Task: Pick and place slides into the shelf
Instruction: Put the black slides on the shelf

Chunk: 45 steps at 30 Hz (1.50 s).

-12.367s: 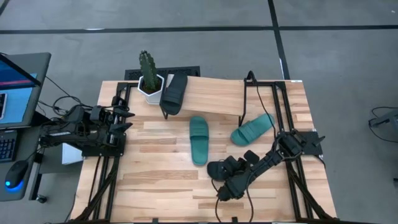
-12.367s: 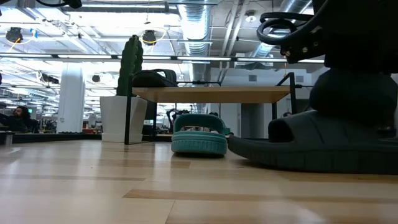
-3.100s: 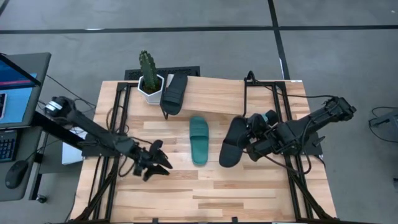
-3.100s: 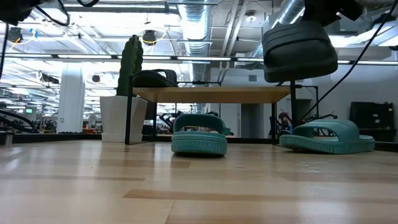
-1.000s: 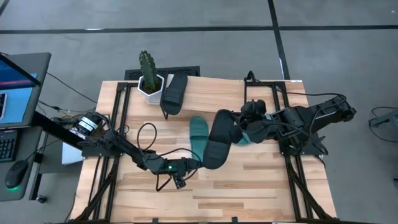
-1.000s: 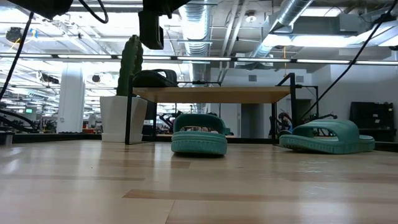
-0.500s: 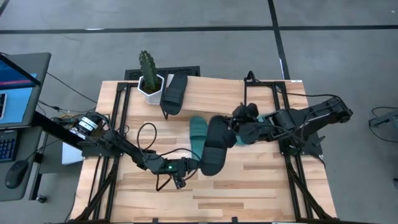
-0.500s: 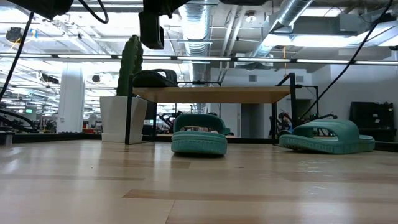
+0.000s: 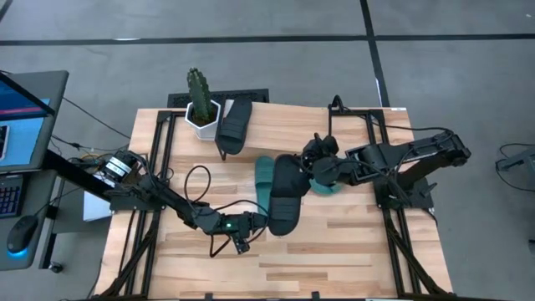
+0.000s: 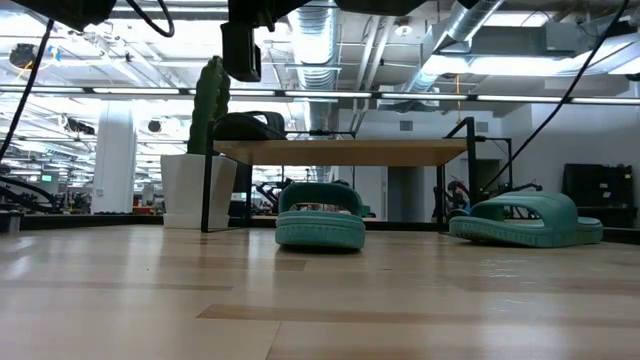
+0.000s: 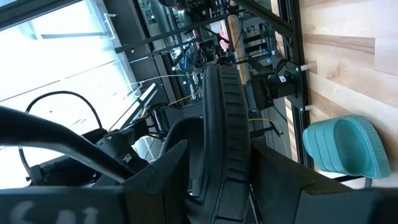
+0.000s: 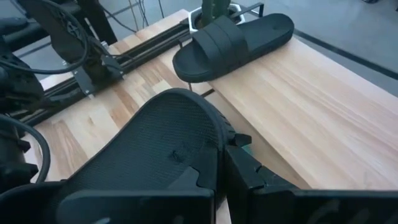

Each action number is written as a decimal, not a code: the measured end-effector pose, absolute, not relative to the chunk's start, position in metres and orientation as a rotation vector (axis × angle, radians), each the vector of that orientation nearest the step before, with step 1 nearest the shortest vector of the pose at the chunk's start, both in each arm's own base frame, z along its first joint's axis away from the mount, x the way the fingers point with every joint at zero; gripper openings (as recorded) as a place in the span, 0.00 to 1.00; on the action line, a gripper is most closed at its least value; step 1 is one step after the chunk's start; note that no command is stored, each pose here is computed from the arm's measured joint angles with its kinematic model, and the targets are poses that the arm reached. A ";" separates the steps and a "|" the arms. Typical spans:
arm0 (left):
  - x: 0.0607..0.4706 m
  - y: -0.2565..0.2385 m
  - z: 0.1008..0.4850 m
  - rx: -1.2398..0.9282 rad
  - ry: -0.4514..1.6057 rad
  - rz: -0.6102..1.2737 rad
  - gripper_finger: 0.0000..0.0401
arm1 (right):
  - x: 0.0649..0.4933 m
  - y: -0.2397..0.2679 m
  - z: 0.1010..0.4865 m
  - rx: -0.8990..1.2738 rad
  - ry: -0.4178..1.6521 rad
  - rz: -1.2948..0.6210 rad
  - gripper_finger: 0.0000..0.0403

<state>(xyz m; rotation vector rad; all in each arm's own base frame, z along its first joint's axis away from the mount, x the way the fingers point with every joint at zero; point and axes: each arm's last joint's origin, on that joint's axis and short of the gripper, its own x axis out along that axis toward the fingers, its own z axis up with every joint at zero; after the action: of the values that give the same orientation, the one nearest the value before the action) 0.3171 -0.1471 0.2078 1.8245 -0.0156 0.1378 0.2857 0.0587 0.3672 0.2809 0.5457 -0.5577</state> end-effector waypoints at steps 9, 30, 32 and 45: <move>0.317 -0.147 0.207 1.621 -0.003 0.139 0.09 | 0.286 0.059 0.368 0.281 0.542 -0.550 0.00; 0.317 -0.143 0.203 1.555 0.098 0.190 0.09 | 0.278 0.055 0.361 0.227 0.628 -0.609 0.42; 0.317 -0.143 0.203 1.568 0.110 0.200 0.09 | 0.276 0.053 0.359 0.230 0.645 -0.645 0.47; 0.313 -0.131 0.202 1.673 0.168 0.227 0.09 | 0.224 0.041 0.352 0.116 0.722 -1.052 0.54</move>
<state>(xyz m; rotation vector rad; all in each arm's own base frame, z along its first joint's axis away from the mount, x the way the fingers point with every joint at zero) 0.3129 -0.1315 0.2023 1.6731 0.1675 0.2270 0.2236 0.0410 0.3519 0.1157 0.7216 -1.0515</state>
